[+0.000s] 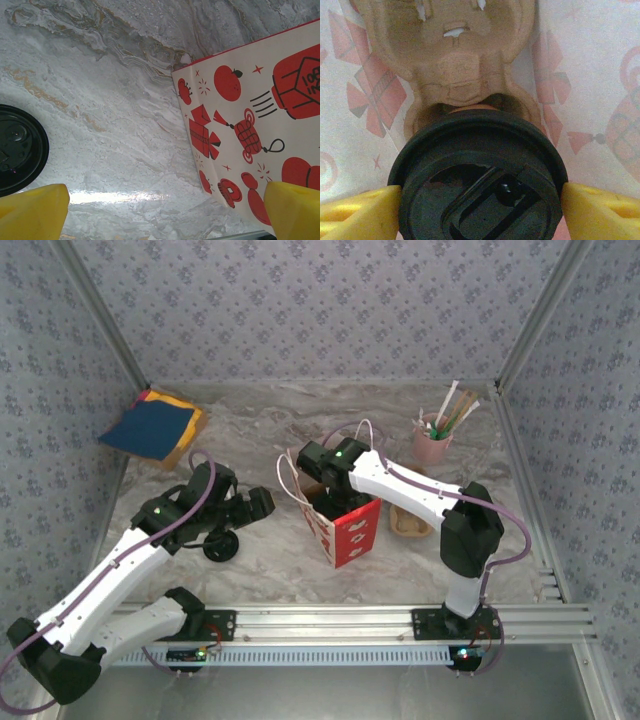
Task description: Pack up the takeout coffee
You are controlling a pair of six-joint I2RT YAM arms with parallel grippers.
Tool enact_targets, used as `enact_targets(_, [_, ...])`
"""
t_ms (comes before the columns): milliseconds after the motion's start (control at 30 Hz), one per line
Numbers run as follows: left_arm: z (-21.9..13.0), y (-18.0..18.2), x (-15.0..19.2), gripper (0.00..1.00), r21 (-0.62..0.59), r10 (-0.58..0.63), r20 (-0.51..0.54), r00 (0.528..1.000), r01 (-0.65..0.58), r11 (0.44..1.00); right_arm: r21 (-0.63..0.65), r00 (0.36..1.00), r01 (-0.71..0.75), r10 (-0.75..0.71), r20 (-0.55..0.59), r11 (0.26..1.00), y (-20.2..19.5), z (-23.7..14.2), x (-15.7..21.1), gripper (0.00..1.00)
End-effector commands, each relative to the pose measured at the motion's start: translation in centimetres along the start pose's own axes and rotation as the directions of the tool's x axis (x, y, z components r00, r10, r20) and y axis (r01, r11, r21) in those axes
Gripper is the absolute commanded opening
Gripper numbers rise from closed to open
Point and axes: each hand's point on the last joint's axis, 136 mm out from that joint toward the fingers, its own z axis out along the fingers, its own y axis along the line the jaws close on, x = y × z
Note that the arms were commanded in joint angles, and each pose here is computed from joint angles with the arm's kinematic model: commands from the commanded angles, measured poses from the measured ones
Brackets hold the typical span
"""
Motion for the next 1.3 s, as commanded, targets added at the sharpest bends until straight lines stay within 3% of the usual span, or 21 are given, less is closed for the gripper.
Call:
enact_targets(0, [-0.68,-0.61,-0.57,1.00,0.030,-0.013,0.020,1.000,0.012,0.999,0.033,1.000,-0.014,0.014,-0.009,0.999,-0.43,-0.42,0.38,0.84])
enact_targets(1267, [-0.72,-0.58,-0.52,1.00,0.027,-0.007,0.019,1.000,0.007,1.000,0.036,1.000,-0.017,0.017,-0.005,0.999,-0.35,-0.74,0.79,0.87])
